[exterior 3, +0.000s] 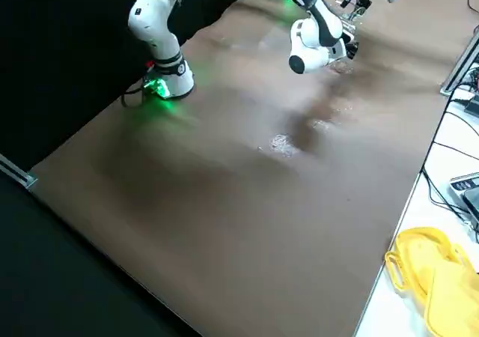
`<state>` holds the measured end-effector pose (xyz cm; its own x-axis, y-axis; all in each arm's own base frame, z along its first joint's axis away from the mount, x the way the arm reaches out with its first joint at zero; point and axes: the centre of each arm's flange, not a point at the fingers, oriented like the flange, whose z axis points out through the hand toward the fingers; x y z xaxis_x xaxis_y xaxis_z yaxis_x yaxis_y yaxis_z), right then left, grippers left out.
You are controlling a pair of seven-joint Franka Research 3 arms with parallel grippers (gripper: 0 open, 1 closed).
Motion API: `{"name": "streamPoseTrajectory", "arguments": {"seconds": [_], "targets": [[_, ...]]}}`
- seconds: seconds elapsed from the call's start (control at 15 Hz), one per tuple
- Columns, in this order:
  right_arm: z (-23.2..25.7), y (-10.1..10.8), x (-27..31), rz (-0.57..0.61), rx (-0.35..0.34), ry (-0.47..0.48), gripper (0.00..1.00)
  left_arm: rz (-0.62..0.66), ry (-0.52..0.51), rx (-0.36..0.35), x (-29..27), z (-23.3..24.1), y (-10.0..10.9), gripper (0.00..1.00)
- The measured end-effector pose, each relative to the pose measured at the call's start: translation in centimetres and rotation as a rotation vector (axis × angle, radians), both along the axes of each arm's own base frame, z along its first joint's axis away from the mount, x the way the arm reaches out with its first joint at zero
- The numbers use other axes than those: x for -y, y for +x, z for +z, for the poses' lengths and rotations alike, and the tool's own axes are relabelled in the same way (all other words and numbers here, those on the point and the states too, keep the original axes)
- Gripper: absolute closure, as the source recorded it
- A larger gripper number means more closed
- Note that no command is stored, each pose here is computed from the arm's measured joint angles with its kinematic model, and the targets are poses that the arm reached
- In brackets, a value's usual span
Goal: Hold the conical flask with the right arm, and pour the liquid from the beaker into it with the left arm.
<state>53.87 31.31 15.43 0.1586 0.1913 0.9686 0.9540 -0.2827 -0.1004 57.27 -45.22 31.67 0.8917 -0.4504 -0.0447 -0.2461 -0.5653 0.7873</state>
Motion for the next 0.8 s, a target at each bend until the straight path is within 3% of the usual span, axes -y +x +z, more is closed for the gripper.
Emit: {"name": "streamPoseTrajectory", "arguments": {"seconds": [0.53,0.8], "targets": [[0.0,0.0,0.0,0.0,0.0,0.0,0.61,0.012,-0.011,-0.011,-0.06,0.06,0.1,0.02],[0.0,0.0,0.0,0.0,0.0,0.0,0.61,-0.034,-0.041,0.049,-0.35,0.02,0.33,0.02]]}}
